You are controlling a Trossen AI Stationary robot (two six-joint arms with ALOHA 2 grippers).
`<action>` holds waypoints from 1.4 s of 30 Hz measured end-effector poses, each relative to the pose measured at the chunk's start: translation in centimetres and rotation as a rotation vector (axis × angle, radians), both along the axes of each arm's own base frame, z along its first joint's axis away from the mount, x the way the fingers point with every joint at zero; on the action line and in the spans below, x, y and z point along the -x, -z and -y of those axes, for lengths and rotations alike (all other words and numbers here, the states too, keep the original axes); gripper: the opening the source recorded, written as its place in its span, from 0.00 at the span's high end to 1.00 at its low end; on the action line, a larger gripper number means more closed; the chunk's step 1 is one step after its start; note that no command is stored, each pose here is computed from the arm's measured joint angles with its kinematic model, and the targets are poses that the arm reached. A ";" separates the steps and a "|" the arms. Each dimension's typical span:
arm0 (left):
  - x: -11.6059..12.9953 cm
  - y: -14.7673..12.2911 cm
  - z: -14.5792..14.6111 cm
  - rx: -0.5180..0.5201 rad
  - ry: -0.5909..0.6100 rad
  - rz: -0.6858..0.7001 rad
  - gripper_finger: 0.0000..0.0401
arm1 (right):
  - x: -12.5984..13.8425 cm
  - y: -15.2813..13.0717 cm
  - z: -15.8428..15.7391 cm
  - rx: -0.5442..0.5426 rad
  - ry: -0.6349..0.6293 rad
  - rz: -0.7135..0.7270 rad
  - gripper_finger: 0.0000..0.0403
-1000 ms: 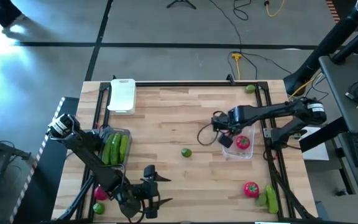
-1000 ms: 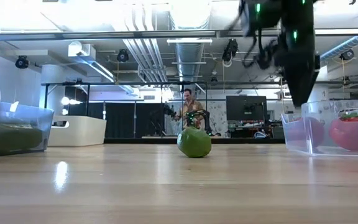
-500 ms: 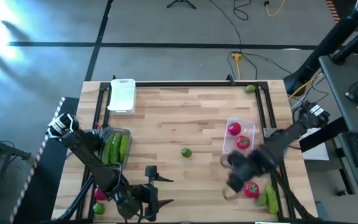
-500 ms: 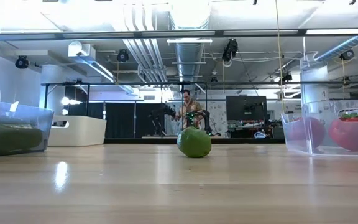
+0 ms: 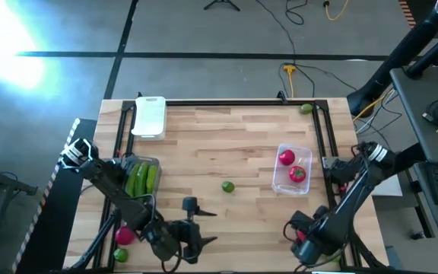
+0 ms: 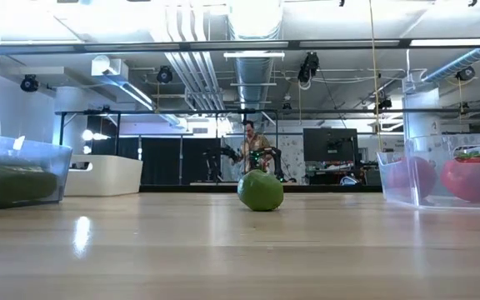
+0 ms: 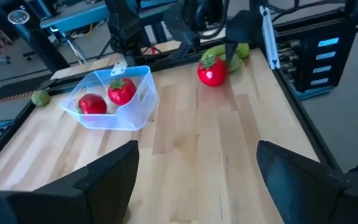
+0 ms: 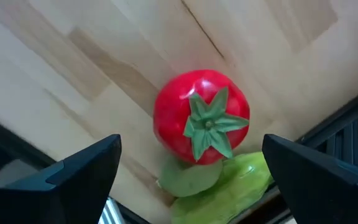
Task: Sort produce into baskets
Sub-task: Put the tomato into the transparent bin
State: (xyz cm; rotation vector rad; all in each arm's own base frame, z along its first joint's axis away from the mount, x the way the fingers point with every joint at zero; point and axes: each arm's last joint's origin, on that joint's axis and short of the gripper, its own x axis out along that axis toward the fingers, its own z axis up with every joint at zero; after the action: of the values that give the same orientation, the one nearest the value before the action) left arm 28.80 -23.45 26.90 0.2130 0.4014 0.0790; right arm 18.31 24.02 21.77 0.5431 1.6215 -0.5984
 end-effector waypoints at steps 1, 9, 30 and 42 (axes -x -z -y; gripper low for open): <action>0.0 0.1 -0.1 0.004 0.002 -0.004 0.23 | -0.1 0.3 0.0 -0.004 -0.004 -0.021 0.05; -0.1 0.5 -0.2 0.023 -0.003 -0.016 0.23 | -0.3 2.8 0.6 0.001 -0.024 -0.142 0.04; 0.0 0.6 -0.1 0.061 0.029 -0.034 0.23 | 0.5 6.5 2.0 -0.033 -0.049 -0.076 0.05; 0.0 0.7 -0.1 0.086 0.016 -0.039 0.23 | -0.6 6.0 3.0 -0.018 -0.045 -0.014 0.05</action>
State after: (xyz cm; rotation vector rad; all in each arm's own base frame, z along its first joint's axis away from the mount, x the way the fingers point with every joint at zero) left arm 28.78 -23.33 26.23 0.1330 0.4411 0.0415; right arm 18.91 21.04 15.76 0.5156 1.6499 -0.5558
